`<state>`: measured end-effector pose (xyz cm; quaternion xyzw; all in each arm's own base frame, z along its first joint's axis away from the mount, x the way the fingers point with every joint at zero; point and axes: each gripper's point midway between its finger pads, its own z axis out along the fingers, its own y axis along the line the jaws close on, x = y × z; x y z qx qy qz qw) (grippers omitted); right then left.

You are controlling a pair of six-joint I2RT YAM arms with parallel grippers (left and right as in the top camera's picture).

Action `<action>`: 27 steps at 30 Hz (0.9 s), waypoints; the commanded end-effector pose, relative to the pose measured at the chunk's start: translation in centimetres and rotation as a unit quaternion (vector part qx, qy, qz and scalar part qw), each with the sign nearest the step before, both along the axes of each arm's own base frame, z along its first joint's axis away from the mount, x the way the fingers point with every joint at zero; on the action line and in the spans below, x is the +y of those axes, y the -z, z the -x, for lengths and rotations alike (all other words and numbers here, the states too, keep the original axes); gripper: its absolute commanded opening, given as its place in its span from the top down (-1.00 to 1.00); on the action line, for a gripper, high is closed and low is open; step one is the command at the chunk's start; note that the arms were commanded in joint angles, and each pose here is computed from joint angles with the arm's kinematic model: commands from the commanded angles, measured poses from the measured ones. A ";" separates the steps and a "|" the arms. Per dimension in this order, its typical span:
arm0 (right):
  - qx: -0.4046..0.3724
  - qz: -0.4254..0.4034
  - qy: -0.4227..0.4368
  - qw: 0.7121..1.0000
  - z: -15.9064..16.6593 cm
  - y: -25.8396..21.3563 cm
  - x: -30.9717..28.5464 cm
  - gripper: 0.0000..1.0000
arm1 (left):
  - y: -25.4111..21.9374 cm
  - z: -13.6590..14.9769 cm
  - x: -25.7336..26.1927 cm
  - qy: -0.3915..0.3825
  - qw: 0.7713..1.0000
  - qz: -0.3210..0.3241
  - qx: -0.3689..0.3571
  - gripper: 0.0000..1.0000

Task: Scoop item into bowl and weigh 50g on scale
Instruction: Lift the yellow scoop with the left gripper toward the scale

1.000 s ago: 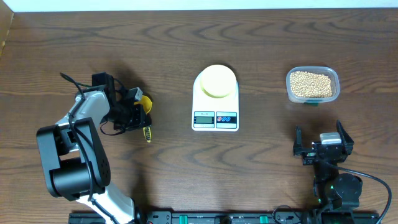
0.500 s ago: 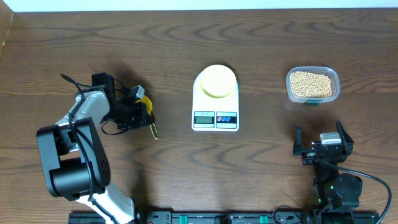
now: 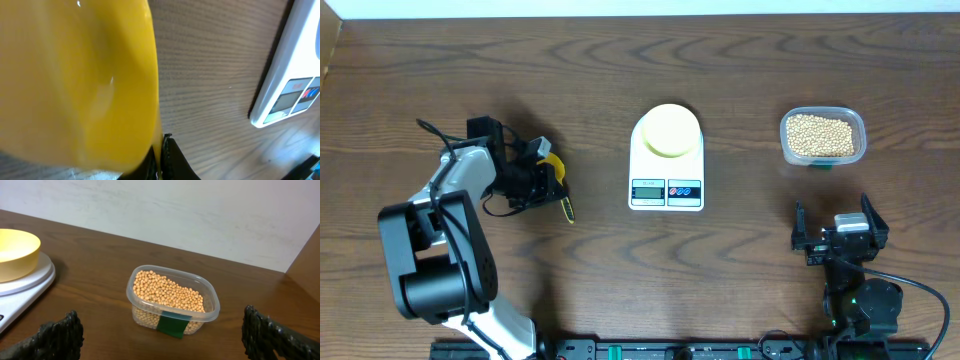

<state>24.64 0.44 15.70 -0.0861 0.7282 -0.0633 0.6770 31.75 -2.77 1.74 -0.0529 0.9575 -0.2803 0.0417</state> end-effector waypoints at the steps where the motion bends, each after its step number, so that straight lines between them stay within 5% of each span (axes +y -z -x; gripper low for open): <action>1: 0.000 0.003 0.008 1.000 0.0 0.1 -0.4 -0.98 | -2.5 -0.4 -0.2 -0.028 0.999 0.031 -0.023 0.86; 9: 0.000 0.003 0.008 1.000 0.0 0.1 -0.4 -0.98 | -9.5 -1.4 -1.7 -0.047 0.984 0.138 -0.106 0.86; 27: 0.000 0.003 0.008 1.000 0.0 0.0 -0.4 -0.98 | -21.3 4.7 -4.4 -0.050 0.967 0.132 -0.211 0.85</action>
